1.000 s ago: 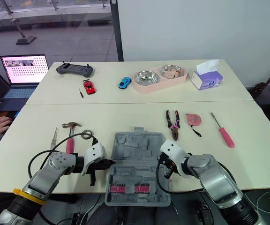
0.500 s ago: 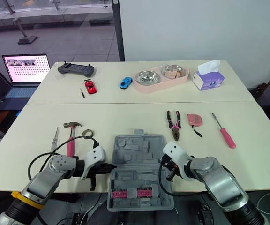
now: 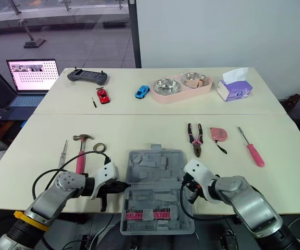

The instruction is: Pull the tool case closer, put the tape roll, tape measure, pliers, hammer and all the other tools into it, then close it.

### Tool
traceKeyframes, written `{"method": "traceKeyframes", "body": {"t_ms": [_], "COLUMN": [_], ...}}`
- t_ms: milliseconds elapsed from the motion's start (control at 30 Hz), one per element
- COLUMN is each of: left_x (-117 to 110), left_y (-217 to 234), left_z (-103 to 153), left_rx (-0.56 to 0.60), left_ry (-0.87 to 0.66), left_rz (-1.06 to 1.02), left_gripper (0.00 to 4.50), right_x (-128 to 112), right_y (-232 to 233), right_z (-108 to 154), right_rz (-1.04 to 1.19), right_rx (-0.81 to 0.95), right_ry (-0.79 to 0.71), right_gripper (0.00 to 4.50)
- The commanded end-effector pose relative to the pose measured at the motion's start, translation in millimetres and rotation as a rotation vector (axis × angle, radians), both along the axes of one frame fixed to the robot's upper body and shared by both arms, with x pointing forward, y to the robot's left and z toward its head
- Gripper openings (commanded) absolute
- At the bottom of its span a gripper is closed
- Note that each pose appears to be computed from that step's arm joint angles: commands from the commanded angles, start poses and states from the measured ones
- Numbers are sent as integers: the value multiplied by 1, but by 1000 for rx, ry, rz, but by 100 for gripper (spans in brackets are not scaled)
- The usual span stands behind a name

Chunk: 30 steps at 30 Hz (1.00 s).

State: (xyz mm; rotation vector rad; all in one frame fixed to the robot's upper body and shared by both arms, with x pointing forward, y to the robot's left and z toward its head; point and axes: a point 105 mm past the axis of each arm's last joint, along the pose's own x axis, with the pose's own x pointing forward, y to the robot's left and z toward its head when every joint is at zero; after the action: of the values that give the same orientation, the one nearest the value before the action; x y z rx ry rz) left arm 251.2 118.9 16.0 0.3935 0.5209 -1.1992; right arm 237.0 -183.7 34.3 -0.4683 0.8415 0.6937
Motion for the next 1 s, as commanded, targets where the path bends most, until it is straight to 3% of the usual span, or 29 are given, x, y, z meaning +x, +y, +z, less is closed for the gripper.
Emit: {"method": "traceKeyframes", "body": {"t_ms": [33, 200, 367, 467, 633, 700, 733, 800, 967, 1000], "left_x": [7, 9, 14, 6, -8, -11, -12, -14, -26, -27], "left_y": [29, 52, 103, 164, 246, 262, 279, 298, 324, 326], "left_z": [-4, 14, 58, 76, 82, 82, 85, 87, 73, 72], "left_rx": [72, 58, -15, 23, 113, 154, 139, 108, 137, 130], "left_ry": [5, -3, -63, -71, -95, -116, -130, -146, -142, -141], "left_rz": [76, 101, 213, 367, 618, 663, 744, 844, 954, 963], "left_gripper": [0, 0, 0, 0, 0, 54, 77, 174, 406, 450], "right_x": [-1, 2, -10, -25, -49, -51, -55, -62, -75, -76], "right_y": [-31, -42, -72, -117, -175, -186, -203, -225, -260, -261], "right_z": [1, 23, 66, 90, 109, 114, 114, 113, 100, 98], "right_rz": [-65, -65, -21, -105, -217, -255, -315, -388, -494, -493], "right_rx": [-58, -1, 83, 109, 105, 121, 129, 125, 77, 77], "right_ry": [4, -76, -236, -312, -380, -422, -432, -442, -452, -452], "right_gripper": [3, 3, 3, 3, 3, 0, 26, 82, 314, 379]}}
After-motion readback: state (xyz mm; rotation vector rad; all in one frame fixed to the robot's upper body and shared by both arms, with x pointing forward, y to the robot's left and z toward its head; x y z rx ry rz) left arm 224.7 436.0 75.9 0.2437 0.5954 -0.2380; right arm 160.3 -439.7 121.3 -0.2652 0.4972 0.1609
